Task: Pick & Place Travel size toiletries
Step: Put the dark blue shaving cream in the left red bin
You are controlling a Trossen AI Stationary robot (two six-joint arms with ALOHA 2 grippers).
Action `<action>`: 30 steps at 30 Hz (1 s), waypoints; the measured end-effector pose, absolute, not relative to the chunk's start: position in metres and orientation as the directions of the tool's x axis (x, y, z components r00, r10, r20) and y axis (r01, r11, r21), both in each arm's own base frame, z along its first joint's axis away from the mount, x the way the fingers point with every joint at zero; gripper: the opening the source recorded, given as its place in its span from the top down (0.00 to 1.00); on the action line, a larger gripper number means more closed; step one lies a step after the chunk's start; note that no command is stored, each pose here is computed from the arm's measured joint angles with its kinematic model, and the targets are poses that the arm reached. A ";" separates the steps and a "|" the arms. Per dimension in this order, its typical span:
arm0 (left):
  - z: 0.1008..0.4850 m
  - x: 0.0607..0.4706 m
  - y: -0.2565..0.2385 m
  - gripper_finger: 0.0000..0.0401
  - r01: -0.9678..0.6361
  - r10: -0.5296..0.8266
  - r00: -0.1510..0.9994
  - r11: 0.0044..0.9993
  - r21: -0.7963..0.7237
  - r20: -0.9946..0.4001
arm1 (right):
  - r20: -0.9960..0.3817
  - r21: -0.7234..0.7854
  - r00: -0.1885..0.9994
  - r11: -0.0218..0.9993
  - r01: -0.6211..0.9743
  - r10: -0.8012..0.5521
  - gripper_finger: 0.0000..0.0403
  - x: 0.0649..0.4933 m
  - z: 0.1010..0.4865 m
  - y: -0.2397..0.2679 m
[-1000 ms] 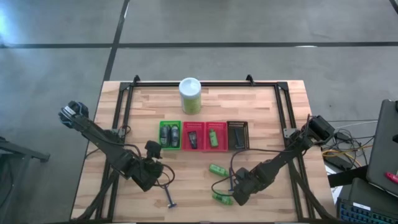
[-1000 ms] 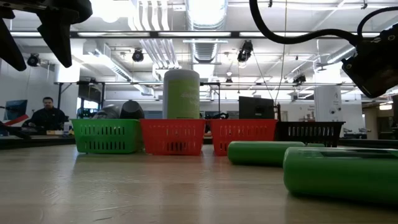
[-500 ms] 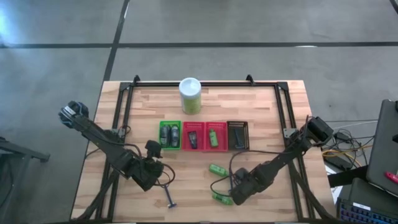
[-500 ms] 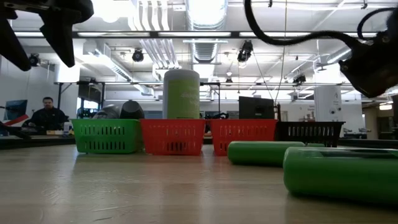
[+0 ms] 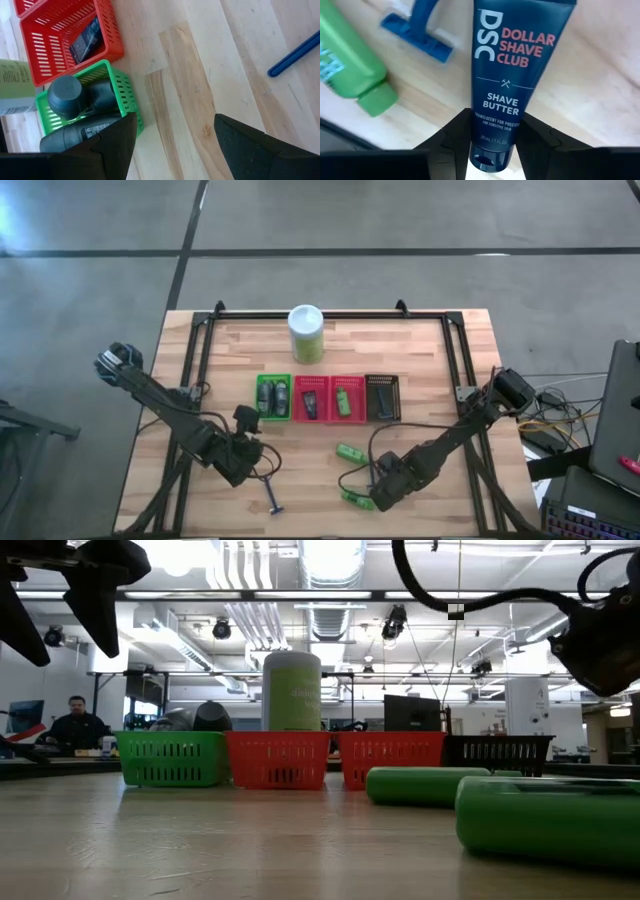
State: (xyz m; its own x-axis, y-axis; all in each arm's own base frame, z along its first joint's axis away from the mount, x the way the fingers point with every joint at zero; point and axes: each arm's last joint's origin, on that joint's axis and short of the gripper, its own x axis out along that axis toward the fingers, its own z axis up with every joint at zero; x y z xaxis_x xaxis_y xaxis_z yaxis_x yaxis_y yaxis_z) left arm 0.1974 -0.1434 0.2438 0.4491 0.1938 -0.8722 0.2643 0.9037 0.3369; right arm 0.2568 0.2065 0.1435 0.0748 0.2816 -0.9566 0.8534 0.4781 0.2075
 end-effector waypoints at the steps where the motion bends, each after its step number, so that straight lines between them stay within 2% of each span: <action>1: 0.244 0.198 -0.143 0.33 0.264 0.193 0.449 0.904 0.336 -0.872 | -0.955 0.215 0.080 0.480 0.850 0.286 0.70 0.258 0.145 0.207; 7: 0.244 0.199 -0.143 0.33 0.192 0.184 0.457 0.935 0.299 -0.870 | -0.937 0.292 0.142 0.495 0.818 0.318 0.72 0.261 0.168 0.207; 12: 0.246 0.198 -0.142 0.33 0.107 0.180 0.463 0.961 0.256 -0.868 | -0.913 0.388 0.256 0.484 0.784 0.317 0.71 0.267 0.195 0.192; 16: 0.249 0.197 -0.141 0.33 0.040 0.176 0.474 0.975 0.220 -0.863 | -0.882 0.468 0.343 0.524 0.712 0.322 0.72 0.283 0.208 0.167; 19: 0.252 0.197 -0.139 0.33 -0.003 0.186 0.496 0.977 0.213 -0.848 | -0.825 0.565 0.413 0.546 0.618 0.386 0.72 0.305 0.211 0.146; 23: 0.255 0.196 -0.137 0.33 -0.073 0.204 0.514 0.978 0.195 -0.833 | -0.739 0.674 0.499 0.493 0.550 0.452 0.71 0.335 0.207 0.116; 30: 0.256 0.196 -0.137 0.33 -0.166 0.200 0.520 0.977 0.131 -0.831 | -0.706 0.708 0.526 0.479 0.519 0.474 0.71 0.364 0.207 0.098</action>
State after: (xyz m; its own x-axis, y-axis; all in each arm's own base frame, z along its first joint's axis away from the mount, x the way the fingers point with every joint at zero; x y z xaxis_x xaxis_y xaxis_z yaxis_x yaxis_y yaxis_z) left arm 0.1957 -0.1366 0.2563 0.5198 0.2002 -0.8305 -0.1663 0.9773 0.1315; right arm 0.3642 0.0983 0.2075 0.5260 0.4737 -0.7063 0.5188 0.4794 0.7079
